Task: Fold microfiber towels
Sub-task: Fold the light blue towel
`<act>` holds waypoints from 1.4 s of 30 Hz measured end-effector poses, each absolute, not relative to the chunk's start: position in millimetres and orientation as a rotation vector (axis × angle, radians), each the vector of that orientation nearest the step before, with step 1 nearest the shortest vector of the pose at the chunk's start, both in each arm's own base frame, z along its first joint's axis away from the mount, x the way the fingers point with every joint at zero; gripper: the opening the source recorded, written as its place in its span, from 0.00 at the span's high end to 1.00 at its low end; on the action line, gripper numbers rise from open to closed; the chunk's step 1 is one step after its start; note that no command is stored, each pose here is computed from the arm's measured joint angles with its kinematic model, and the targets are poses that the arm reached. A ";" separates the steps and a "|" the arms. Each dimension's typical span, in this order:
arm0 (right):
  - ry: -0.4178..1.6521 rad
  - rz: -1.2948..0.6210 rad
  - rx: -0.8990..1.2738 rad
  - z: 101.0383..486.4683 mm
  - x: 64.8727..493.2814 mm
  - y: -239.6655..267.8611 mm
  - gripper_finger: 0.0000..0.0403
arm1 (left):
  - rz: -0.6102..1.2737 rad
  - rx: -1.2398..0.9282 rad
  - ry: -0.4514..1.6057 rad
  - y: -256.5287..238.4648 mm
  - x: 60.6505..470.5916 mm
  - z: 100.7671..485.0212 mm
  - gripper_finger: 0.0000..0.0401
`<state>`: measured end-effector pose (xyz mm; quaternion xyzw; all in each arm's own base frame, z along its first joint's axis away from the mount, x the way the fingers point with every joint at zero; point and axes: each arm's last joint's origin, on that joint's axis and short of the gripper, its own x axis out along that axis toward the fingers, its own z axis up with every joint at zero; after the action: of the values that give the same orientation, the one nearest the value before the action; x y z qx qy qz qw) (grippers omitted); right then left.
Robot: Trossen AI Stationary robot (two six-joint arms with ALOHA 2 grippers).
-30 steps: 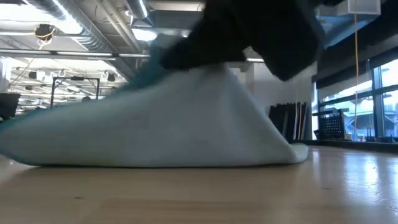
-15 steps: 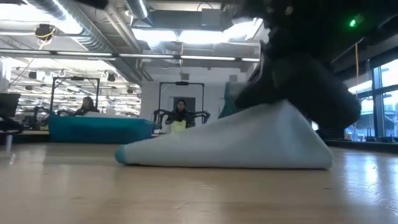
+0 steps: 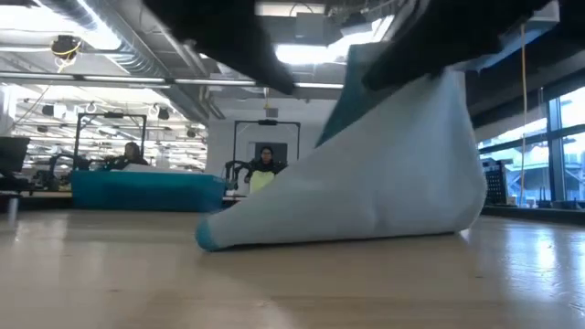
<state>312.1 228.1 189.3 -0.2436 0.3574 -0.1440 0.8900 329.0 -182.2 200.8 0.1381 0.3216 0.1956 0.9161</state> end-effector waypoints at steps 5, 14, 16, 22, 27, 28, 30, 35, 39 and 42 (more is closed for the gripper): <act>0.786 -0.313 -0.484 186.6 293.7 235.6 0.97 | 0.113 0.235 0.724 -161.7 354.1 203.4 0.61; 0.771 -0.342 -0.473 180.3 278.6 242.2 0.97 | -0.311 0.018 0.683 -116.0 373.7 187.1 0.61; 0.774 -0.339 -0.472 179.6 278.2 242.3 0.97 | -0.333 -0.022 0.663 -99.3 376.1 182.1 0.61; 0.772 -0.340 -0.473 179.8 278.7 242.1 0.97 | -0.447 -0.132 0.581 -60.8 381.6 177.1 0.61; 0.772 -0.341 -0.473 179.8 278.7 242.0 0.97 | -0.504 -0.153 0.590 -53.6 380.7 172.7 0.59; 0.772 -0.341 -0.472 179.7 278.7 242.0 0.97 | -0.507 -0.145 0.593 -53.6 380.0 171.7 0.58; 0.770 -0.342 -0.468 179.8 278.7 242.0 0.97 | -0.485 -0.114 0.594 -55.2 379.5 170.3 0.55; 0.759 -0.344 -0.460 180.2 279.6 242.7 0.97 | -0.337 -0.002 0.583 -62.8 379.8 169.4 0.47; 0.753 -0.344 -0.461 180.4 280.0 243.0 0.97 | -0.357 -0.012 0.572 -68.6 381.9 165.2 0.42; 0.750 -0.342 -0.459 180.6 280.3 243.4 0.97 | -0.391 -0.033 0.549 -75.8 385.2 162.8 0.42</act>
<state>280.3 243.4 180.6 -0.2213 0.3612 -0.1650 0.8907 385.2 -75.8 162.8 -0.0163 0.2694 -0.1918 0.9436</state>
